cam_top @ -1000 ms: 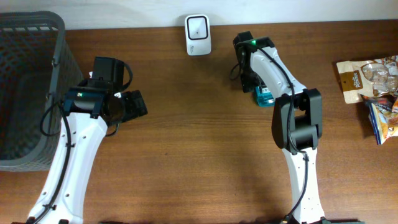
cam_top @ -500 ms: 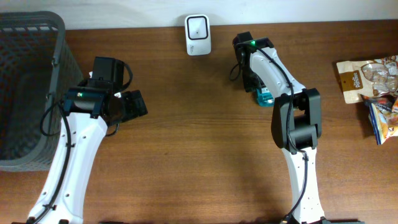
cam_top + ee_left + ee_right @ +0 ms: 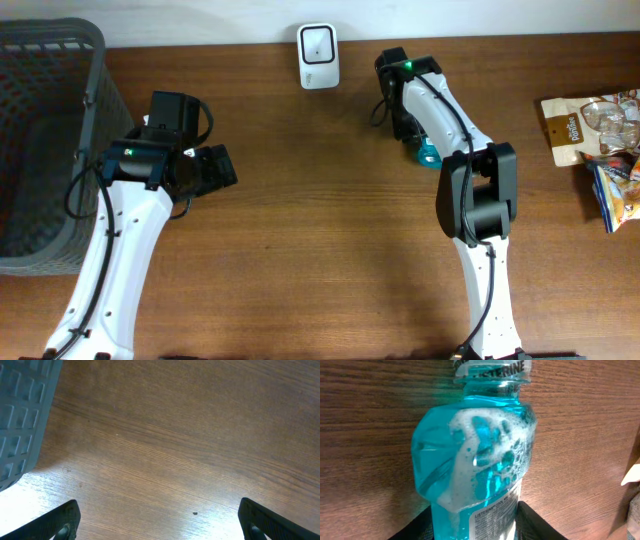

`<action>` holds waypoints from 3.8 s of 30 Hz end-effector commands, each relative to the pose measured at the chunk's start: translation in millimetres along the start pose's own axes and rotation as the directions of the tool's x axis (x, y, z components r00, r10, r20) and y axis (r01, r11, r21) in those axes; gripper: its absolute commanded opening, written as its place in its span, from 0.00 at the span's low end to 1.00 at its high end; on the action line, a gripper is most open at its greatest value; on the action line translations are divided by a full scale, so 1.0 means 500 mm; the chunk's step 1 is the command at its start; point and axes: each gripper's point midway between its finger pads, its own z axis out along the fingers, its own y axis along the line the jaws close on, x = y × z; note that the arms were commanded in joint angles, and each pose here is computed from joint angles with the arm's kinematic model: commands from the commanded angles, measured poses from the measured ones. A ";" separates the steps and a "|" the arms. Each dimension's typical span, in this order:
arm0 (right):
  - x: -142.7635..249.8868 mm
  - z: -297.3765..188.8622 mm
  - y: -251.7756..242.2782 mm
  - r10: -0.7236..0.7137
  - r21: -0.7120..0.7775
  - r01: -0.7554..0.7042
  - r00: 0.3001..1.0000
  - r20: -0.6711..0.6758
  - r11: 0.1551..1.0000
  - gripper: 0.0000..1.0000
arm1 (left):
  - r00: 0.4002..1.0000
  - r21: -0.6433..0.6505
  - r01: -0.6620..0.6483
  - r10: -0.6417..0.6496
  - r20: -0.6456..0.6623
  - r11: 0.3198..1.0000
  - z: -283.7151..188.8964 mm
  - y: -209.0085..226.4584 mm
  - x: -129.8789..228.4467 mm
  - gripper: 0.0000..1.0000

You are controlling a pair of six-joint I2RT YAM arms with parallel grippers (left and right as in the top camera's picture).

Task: Scan the item barcode
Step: 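Grasp the Listerine bottle with the right gripper, then lift the Listerine bottle and hold it at the white scanner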

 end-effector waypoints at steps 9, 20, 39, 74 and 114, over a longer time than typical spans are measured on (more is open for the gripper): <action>-0.018 -0.040 0.017 0.053 -0.197 -0.056 0.998 -0.021 0.979 0.31 | 1.000 -0.002 0.019 -0.019 0.023 1.000 -0.012 0.005 -0.009 0.99; 0.006 -0.053 0.011 0.071 -0.735 -0.197 0.977 -0.199 0.649 0.30 | 1.000 -0.002 0.019 -0.019 0.023 1.000 -0.012 0.005 -0.009 0.99; 0.064 0.024 -0.138 0.086 -0.538 -0.220 0.961 -0.263 0.814 0.98 | 1.000 -0.002 0.019 -0.019 0.024 1.000 -0.012 0.005 -0.009 0.99; -0.026 -0.017 0.042 0.154 -0.571 -0.202 0.979 -0.132 0.796 0.58 | 1.000 -0.002 0.019 -0.019 0.023 1.000 -0.012 0.005 -0.009 0.99; -0.361 -0.406 0.274 0.710 -0.823 -0.177 0.621 0.332 0.540 0.52 | 1.000 -0.002 0.019 -0.019 0.023 1.000 -0.012 0.005 -0.009 0.99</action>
